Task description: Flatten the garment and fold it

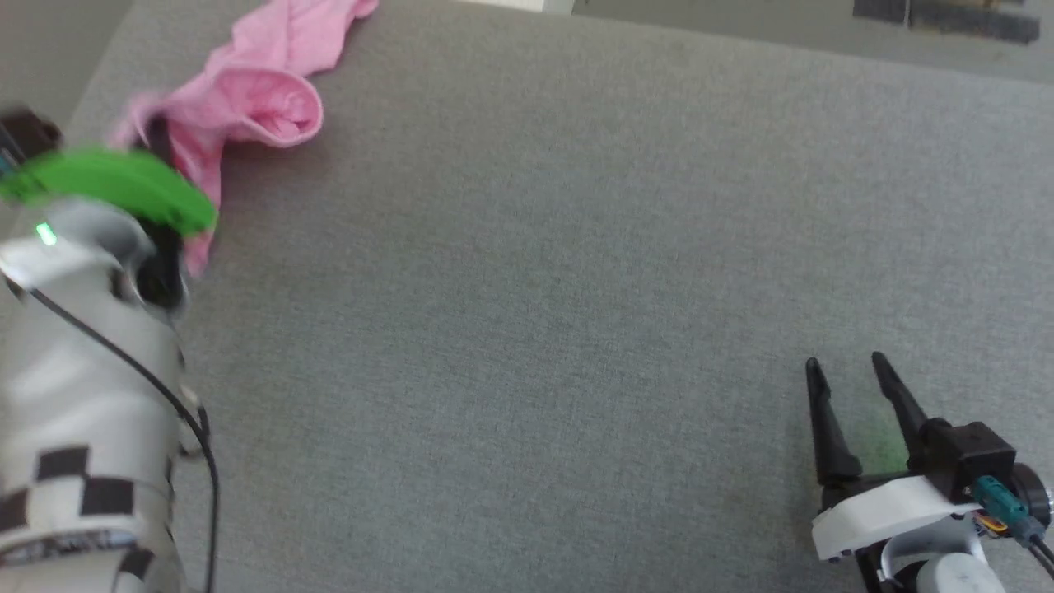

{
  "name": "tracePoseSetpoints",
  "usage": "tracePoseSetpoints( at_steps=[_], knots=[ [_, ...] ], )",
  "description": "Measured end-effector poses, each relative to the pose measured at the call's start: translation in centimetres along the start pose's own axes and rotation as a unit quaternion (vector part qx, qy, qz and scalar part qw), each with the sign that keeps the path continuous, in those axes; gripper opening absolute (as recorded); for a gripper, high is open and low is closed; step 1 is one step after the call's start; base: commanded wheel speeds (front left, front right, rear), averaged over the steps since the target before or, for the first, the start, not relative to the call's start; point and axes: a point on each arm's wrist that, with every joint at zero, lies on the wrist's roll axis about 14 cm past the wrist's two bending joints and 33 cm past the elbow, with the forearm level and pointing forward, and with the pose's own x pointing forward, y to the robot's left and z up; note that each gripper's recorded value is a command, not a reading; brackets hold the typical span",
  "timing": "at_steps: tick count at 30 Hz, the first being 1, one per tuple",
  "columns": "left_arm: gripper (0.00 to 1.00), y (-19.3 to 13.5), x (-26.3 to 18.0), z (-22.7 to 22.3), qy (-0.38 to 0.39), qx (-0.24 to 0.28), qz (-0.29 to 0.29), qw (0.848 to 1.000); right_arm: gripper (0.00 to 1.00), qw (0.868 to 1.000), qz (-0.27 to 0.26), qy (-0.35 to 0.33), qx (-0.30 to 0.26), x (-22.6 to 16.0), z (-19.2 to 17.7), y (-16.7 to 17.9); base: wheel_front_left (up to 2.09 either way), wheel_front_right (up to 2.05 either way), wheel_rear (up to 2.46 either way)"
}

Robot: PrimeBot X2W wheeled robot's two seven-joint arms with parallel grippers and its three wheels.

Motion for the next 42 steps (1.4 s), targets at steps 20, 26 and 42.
tracePoseSetpoints(
  at_steps=[20, 26, 42],
  knots=[
    [0.00, -29.6, -9.4, 11.3, -0.087, 0.001, -0.416, 0.905, 1.00, 0.994, -0.087, -0.056, 0.045, -6.0, 3.0, -4.1, 0.00, 0.00, 0.00],
    [0.00, -32.9, -13.8, -4.5, 0.130, 0.005, -0.467, 0.875, 1.00, 0.989, -0.124, -0.065, 0.048, -8.2, 3.2, -6.1, 0.00, 0.00, 0.00],
    [1.00, -29.7, -23.5, -19.9, 0.391, -0.018, -0.444, 0.806, 1.00, 0.988, -0.131, -0.070, 0.049, -9.0, 3.4, -6.3, 0.00, 0.00, 0.00]
  ],
)
